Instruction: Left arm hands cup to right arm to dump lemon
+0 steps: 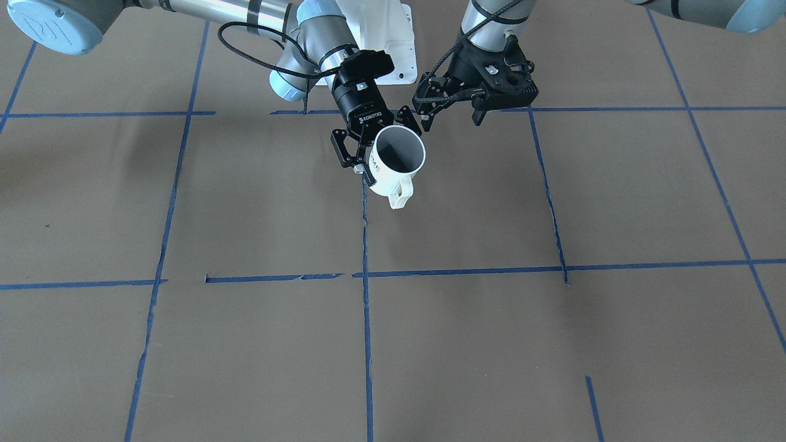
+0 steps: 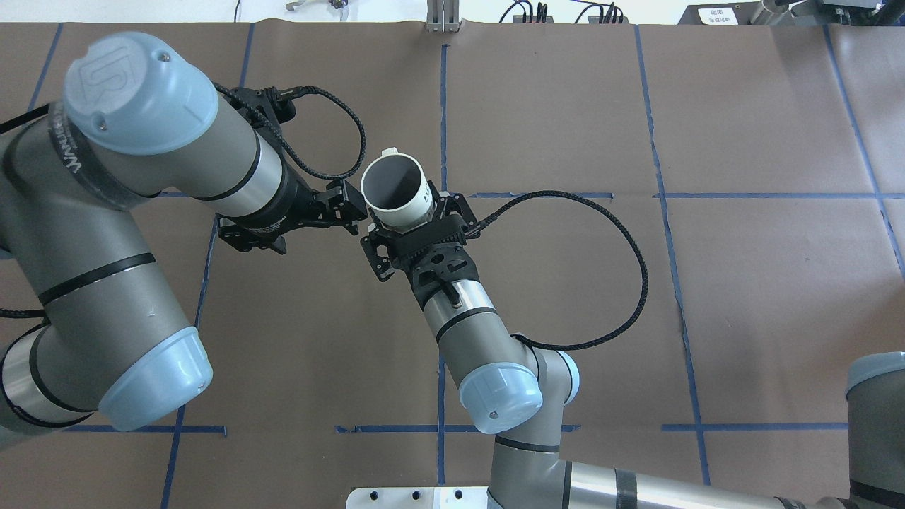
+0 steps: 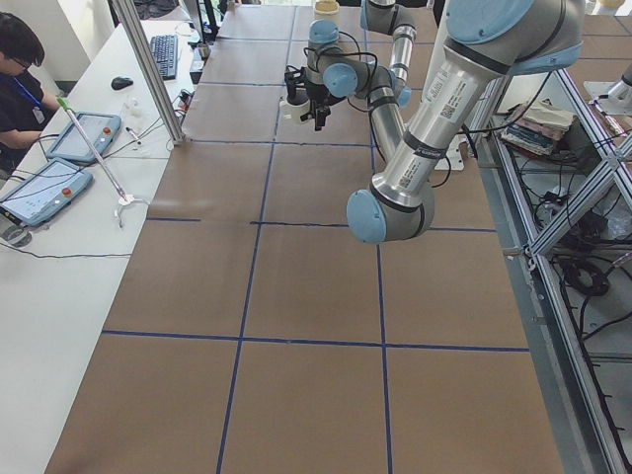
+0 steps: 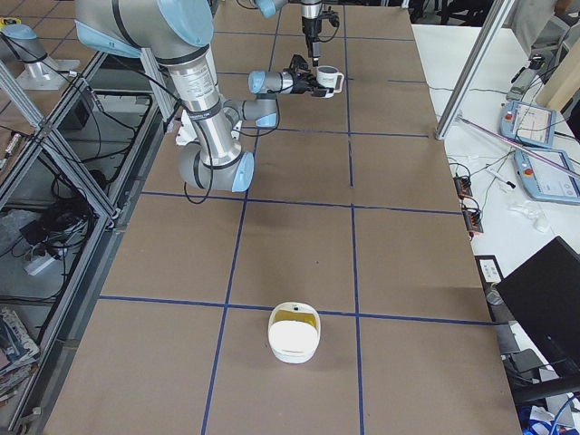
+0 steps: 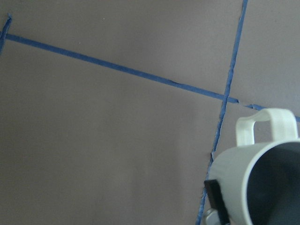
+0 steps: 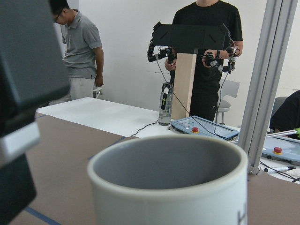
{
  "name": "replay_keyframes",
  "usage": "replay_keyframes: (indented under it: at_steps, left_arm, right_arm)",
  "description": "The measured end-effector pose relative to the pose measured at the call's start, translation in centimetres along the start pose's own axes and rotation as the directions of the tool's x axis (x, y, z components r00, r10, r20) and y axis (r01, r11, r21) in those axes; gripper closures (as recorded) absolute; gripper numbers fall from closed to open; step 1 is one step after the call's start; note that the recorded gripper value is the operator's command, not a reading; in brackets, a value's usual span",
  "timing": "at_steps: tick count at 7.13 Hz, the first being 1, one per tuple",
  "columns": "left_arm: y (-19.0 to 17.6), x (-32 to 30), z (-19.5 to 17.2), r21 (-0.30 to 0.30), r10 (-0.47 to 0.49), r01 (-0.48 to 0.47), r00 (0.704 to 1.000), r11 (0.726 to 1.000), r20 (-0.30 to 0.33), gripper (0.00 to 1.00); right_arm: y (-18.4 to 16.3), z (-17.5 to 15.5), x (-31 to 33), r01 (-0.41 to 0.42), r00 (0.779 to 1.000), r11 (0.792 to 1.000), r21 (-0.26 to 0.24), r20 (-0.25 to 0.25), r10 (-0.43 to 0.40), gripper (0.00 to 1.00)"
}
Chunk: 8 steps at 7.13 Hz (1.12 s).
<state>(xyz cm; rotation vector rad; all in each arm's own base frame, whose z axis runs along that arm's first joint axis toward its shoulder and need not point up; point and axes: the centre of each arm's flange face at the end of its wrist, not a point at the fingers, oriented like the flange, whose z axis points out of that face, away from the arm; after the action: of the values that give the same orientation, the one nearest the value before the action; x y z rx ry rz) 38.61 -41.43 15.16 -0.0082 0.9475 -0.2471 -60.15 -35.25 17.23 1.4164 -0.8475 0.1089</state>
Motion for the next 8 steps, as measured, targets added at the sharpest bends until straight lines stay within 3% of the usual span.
replay_keyframes:
  at_steps: [8]
  left_arm:
    - [0.0, 0.5, -1.8, 0.009, 0.003, -0.003, 0.999, 1.0, -0.033, 0.0]
  right_arm:
    - [0.8, -0.6, -0.6, 0.008, 1.0, 1.0, -0.011, 0.006, -0.008, 0.75]
